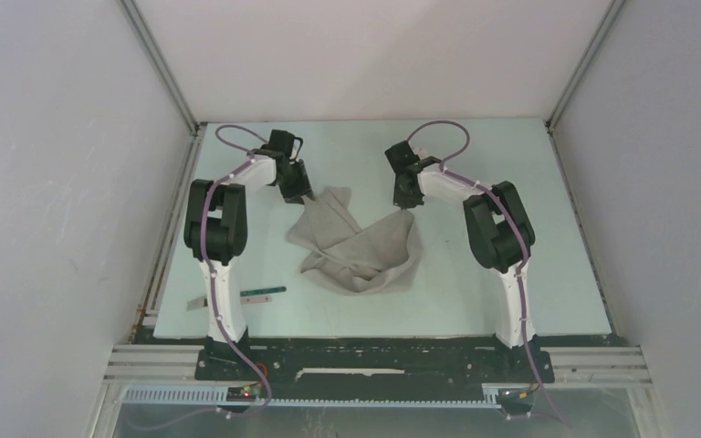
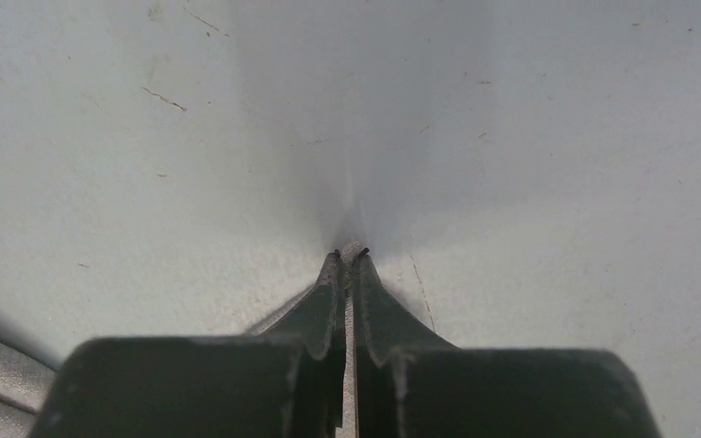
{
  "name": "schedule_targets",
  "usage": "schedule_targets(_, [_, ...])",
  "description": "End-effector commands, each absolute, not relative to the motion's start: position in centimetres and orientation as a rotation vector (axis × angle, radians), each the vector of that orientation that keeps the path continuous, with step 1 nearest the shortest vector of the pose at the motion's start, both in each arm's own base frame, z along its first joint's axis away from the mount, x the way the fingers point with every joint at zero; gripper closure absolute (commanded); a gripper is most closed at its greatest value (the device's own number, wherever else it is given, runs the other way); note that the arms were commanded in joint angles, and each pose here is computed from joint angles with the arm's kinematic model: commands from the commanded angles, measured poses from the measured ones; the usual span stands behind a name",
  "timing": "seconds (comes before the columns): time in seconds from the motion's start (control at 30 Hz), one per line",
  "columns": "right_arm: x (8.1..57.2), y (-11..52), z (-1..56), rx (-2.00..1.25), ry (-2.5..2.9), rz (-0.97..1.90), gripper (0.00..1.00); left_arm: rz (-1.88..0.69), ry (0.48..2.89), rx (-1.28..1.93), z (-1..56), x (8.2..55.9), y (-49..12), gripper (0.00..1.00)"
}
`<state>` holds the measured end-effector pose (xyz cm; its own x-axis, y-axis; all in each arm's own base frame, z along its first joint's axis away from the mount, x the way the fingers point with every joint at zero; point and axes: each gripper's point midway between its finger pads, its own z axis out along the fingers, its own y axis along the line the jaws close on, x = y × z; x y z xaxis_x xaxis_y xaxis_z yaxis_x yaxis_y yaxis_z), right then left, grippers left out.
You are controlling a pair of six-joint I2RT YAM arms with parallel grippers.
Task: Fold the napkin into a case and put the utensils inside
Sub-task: Pick up the crumpled napkin from the center of the board.
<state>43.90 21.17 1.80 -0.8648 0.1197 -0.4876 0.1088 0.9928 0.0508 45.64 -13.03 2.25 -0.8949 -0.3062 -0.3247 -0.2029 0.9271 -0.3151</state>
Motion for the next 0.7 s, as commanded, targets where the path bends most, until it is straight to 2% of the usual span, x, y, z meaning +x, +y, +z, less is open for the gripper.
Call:
schedule_targets(0.0, [43.7,21.4,2.3,0.141,2.616,0.061,1.0,-0.381,2.735,-0.399,1.3,44.8,-13.3,0.62])
schedule_targets(0.07, [43.6,21.6,2.4,0.136,2.612,0.071,1.0,-0.367,2.724,-0.391,1.5,45.3,-13.1,0.71])
schedule_targets(0.17, [43.6,21.8,2.9,0.119,2.597,0.093,1.0,-0.37,2.692,-0.348,2.6,46.1,-13.0,0.91])
schedule_targets(0.23, [43.7,21.6,3.7,0.112,2.573,0.105,1.0,-0.336,2.643,-0.327,4.3,46.6,-12.5,0.99])
schedule_targets(0.43, [43.7,21.2,9.8,0.111,2.426,0.179,1.0,-0.364,2.46,-0.343,11.2,47.4,-11.9,1.0])
schedule_targets(0.57, [42.4,20.0,14.7,0.114,2.328,0.201,1.0,-0.379,2.351,-0.397,16.0,45.9,-11.2,1.0])
schedule_targets(0.67, [40.8,19.1,18.6,0.091,2.251,0.206,1.0,-0.273,2.23,-0.454,20.4,43.9,-9.0,1.0])
